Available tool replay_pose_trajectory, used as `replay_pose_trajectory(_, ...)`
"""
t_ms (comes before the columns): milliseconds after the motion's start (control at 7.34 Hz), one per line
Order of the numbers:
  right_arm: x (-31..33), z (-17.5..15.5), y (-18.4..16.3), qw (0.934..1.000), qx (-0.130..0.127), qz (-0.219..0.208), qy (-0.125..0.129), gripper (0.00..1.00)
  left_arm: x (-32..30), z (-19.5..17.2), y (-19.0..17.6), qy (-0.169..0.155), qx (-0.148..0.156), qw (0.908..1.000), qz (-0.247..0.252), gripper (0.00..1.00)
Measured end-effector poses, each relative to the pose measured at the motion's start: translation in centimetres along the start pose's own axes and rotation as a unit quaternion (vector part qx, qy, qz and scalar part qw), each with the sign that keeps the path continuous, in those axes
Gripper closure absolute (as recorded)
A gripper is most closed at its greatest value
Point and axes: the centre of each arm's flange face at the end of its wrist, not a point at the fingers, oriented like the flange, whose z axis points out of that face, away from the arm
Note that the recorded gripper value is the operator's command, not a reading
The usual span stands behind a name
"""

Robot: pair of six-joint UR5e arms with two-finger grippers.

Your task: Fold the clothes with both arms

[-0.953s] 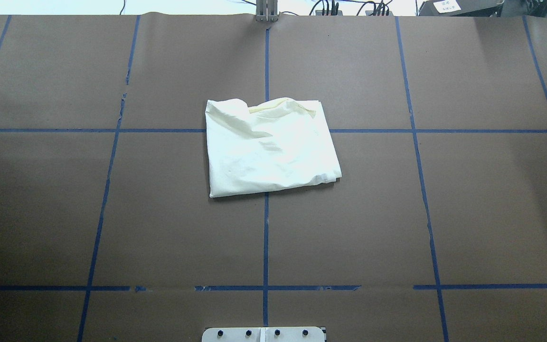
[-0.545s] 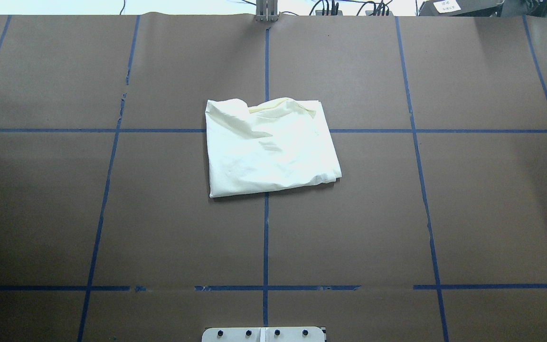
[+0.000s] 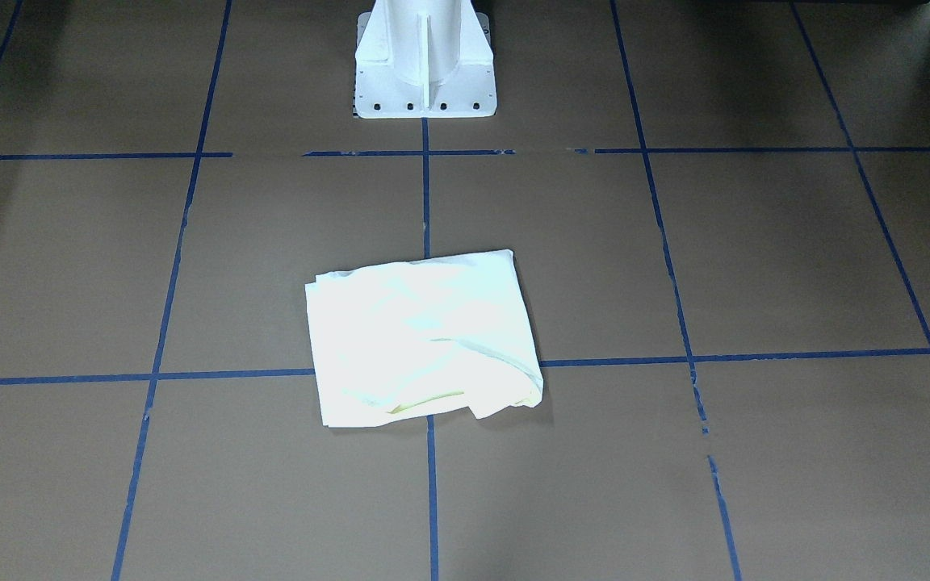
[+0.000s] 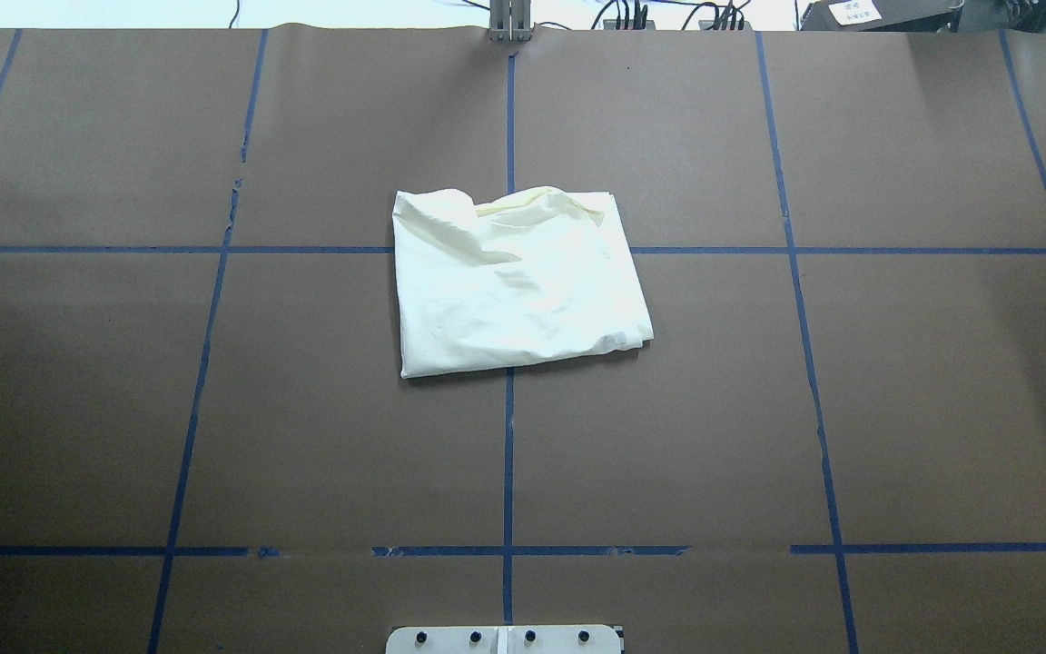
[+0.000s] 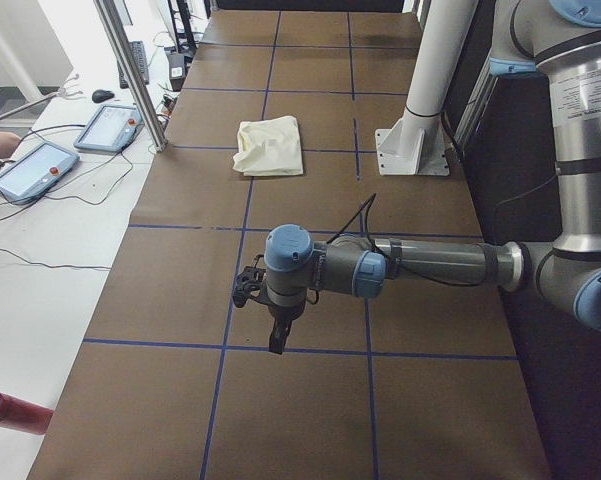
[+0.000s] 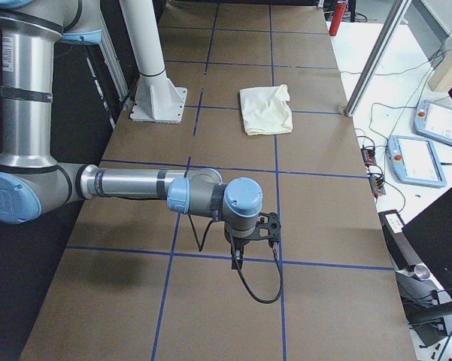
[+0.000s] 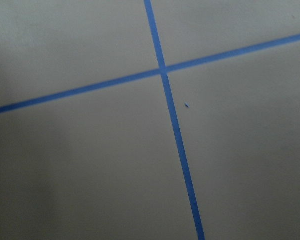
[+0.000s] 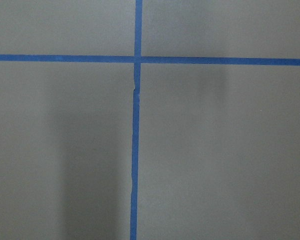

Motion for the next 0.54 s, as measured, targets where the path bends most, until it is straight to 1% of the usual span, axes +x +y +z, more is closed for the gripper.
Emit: replay_pose_trajectory(545,0.38,0.38,-0.12,1.0,0.004,-0.004,0.0,0.0,0.19,-0.11,-0.25,0.0,-0.001,1.0,0.001,0.01)
